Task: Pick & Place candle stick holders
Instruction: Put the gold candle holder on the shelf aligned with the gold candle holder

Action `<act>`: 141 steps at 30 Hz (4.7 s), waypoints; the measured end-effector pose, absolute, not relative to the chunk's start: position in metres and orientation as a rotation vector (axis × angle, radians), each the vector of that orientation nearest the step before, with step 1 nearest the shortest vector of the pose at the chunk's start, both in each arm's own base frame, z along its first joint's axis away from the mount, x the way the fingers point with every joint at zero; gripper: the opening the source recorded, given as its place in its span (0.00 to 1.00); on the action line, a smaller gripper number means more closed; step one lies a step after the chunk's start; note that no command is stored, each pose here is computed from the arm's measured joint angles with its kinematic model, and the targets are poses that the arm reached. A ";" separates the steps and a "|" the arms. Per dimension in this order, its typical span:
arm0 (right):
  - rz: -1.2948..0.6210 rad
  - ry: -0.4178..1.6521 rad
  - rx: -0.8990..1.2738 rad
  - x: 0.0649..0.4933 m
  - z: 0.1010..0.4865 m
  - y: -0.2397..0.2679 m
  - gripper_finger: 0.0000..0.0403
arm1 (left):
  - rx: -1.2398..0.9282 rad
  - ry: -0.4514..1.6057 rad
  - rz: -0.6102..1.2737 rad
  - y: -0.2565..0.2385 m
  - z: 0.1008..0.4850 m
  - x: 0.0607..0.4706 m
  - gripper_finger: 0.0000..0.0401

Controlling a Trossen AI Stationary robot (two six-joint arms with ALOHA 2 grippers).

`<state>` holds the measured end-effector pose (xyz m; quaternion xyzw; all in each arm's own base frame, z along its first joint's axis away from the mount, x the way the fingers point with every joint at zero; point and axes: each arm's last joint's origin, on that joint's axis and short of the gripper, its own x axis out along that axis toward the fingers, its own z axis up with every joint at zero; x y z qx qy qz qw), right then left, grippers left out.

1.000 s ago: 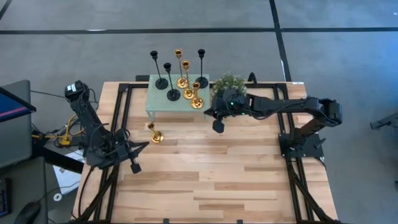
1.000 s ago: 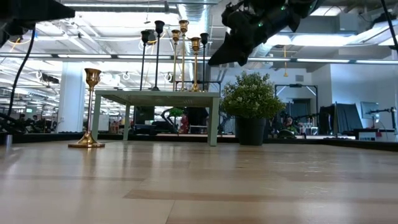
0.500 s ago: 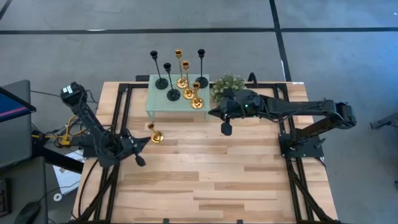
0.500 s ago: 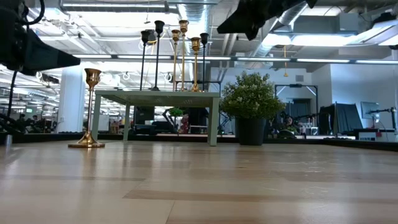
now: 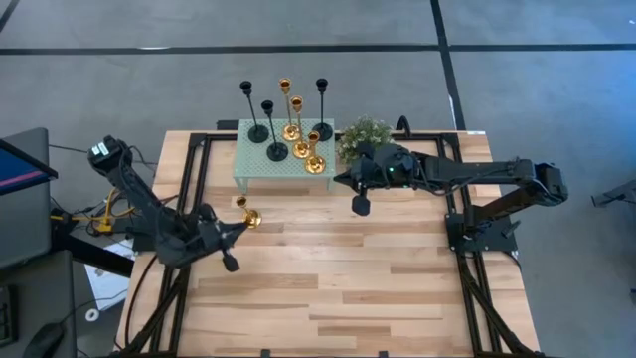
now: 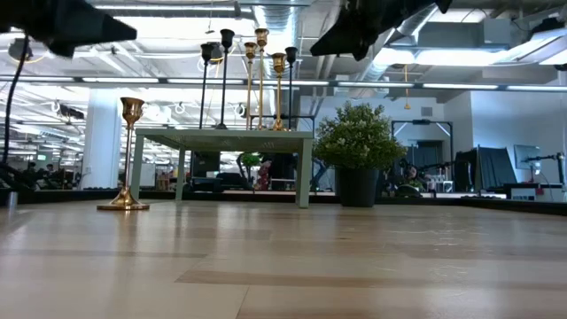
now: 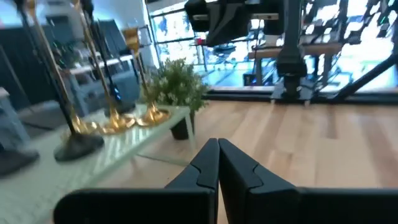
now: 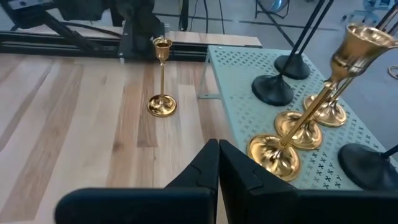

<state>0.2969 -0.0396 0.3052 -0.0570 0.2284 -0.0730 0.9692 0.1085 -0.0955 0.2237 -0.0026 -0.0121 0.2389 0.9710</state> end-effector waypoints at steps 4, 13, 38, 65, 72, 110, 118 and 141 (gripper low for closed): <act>-0.142 0.489 -0.121 0.296 0.303 -0.039 0.00 | 0.119 0.020 0.563 -0.101 0.229 0.129 0.01; -0.138 0.532 -0.119 0.291 0.290 -0.038 0.00 | 0.161 0.006 0.501 -0.064 0.235 0.176 0.01; -0.240 0.466 -0.091 0.290 0.293 -0.043 0.00 | 0.251 0.041 0.422 0.019 0.256 0.136 0.01; -0.264 0.430 -0.048 0.292 0.294 -0.047 0.00 | 0.089 0.130 0.471 0.027 0.272 0.053 0.01; -0.263 0.427 -0.048 0.292 0.294 -0.047 0.00 | -0.060 0.083 0.367 0.022 0.267 0.051 0.01; -0.261 0.428 -0.050 0.292 0.294 -0.046 0.00 | -0.319 0.594 0.388 0.010 0.277 0.042 0.01; -0.262 0.419 -0.048 0.293 0.295 -0.046 0.00 | -0.307 0.645 0.331 0.010 0.276 0.049 0.01; -0.260 0.431 -0.056 0.292 0.294 -0.046 0.00 | -0.239 0.910 0.279 0.014 0.263 0.091 0.27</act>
